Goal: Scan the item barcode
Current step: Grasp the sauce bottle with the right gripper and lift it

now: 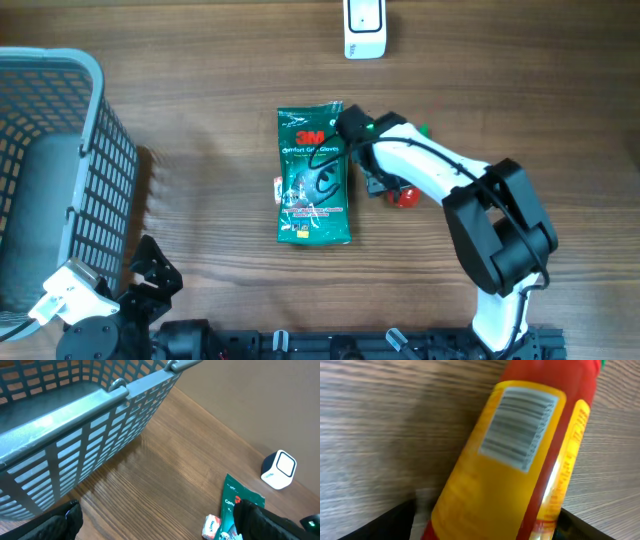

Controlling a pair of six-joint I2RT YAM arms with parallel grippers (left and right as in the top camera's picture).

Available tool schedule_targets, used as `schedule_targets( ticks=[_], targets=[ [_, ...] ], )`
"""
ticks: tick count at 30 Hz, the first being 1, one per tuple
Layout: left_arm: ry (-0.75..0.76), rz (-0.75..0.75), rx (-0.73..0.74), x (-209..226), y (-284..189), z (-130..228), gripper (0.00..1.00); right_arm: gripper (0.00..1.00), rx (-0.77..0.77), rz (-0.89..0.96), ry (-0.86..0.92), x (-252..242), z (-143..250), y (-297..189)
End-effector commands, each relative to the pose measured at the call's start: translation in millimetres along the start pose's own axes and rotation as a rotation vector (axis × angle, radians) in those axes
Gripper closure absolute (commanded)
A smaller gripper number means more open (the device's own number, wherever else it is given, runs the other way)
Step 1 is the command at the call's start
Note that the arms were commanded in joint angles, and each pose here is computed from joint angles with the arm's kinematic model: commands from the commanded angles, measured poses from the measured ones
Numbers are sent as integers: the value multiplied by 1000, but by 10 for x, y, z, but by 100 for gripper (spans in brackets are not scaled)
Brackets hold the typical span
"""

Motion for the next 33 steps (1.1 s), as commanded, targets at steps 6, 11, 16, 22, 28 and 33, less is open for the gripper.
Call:
schedule_targets(
  ticks=[6,11,16,22,28,33],
  targets=[
    [3,-4,-13,12,-12,-14,0,0,38,-115,36,157,51,-115],
    [3,-4,-13,12,-12,-13,0,0,35,-158,297,-125,-37,-578],
    [3,-4,-13,12,-12,-13,0,0,-10,-352,716,-626,-68,-1196],
    [3,-4,-13,12,-12,-14,0,0,51,-523,994,-940,-44,-1073],
    [3,-4,-13,12,-12,-13,0,1,84,-644,859,-441,77,-484],
    [3,-4,-13,12,-12,-14,0,2,-24,-739,693,-194,80,-197]
  ],
)
Point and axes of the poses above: each gripper's point midway between its finger pads, its own y axis out along the fingers, its own x axis along the line the jaws close on, z = x × y, the point moved 3 cm from there along -y, back along the fingers, and after that the axes turned 7 degrees about -y, right-handed, at the moved point
